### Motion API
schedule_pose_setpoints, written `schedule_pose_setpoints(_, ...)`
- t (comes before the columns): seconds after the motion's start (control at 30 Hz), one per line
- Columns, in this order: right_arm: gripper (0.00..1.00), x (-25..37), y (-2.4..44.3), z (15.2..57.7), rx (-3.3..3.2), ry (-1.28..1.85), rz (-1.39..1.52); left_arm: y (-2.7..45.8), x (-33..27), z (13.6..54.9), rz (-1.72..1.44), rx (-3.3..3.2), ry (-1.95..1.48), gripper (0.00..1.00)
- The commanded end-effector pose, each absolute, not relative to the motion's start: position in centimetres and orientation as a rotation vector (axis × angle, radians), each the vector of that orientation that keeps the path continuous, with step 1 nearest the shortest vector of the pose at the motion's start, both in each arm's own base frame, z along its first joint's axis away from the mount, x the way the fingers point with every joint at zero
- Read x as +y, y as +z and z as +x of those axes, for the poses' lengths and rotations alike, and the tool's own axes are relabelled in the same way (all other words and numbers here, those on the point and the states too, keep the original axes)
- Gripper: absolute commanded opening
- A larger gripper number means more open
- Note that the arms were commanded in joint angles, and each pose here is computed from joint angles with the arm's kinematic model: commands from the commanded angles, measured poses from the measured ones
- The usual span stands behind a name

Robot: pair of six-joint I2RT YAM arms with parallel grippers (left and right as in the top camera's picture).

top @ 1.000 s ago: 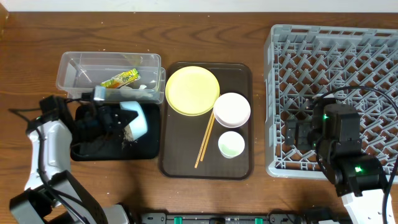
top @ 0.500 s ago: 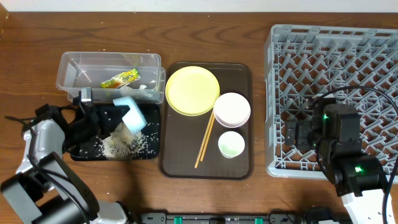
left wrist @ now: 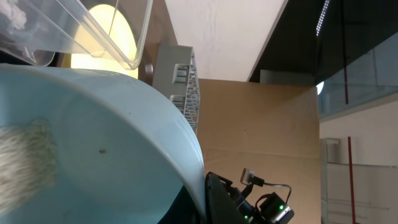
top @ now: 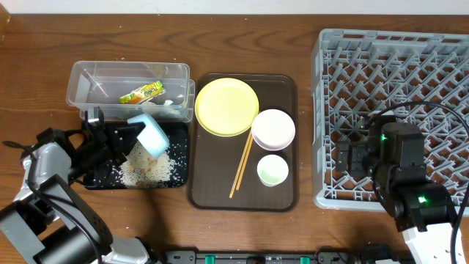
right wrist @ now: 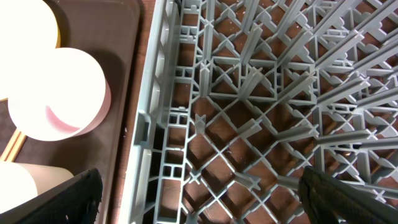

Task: Sort waste into correct bins and load items into the dishwasher rack
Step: 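Lift the blue bowl and tip the rice onto the black tray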

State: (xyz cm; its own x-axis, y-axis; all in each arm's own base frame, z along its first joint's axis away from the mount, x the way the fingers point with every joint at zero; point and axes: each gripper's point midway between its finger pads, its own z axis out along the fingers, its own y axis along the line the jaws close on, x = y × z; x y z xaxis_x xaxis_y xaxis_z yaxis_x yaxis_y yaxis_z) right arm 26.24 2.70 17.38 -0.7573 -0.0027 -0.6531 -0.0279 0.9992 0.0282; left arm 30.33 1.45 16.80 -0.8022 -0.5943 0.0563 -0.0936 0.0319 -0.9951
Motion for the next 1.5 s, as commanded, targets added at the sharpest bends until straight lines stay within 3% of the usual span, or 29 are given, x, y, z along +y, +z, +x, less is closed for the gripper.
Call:
schedule_pose_setpoints(0.0,0.99,2.5,18.3,26.5,2.407,0.054,0.002,17.1,1.7,30.4,-0.712,1.903,-1.849,0.06)
schedule_pose_setpoints(0.23,0.99,2.5,18.3,26.5,2.407,0.054,0.002,16.5,1.7,30.2,-0.745,1.945,-1.833,0.06)
schedule_pose_setpoints(0.43,0.99,2.5,18.3,26.5,2.407,0.054,0.002,13.7,1.9,29.6,-1.062,2.103,-1.801,0.06)
schedule_pose_setpoints(0.63,0.99,2.5,18.3,26.5,2.407,0.054,0.002,17.0,2.2,31.0,-0.787,1.9,-1.882,0.06)
schedule_pose_setpoints(0.87,0.99,2.5,18.3,26.5,2.407,0.053,0.002,14.0,2.5,30.7,-0.996,2.066,-1.783,0.06)
schedule_pose_setpoints(1.03,0.99,2.5,18.3,26.5,2.406,0.054,0.002,17.1,2.4,31.3,-0.709,1.901,-1.839,0.06)
schedule_pose_setpoints(1.27,0.99,2.5,18.3,26.5,2.406,0.054,0.002,15.1,2.5,31.1,-0.881,2.011,-1.799,0.06)
schedule_pose_setpoints(1.47,0.99,2.5,18.3,26.5,2.406,0.054,0.002,17.1,2.4,31.3,-0.748,1.898,-1.861,0.06)
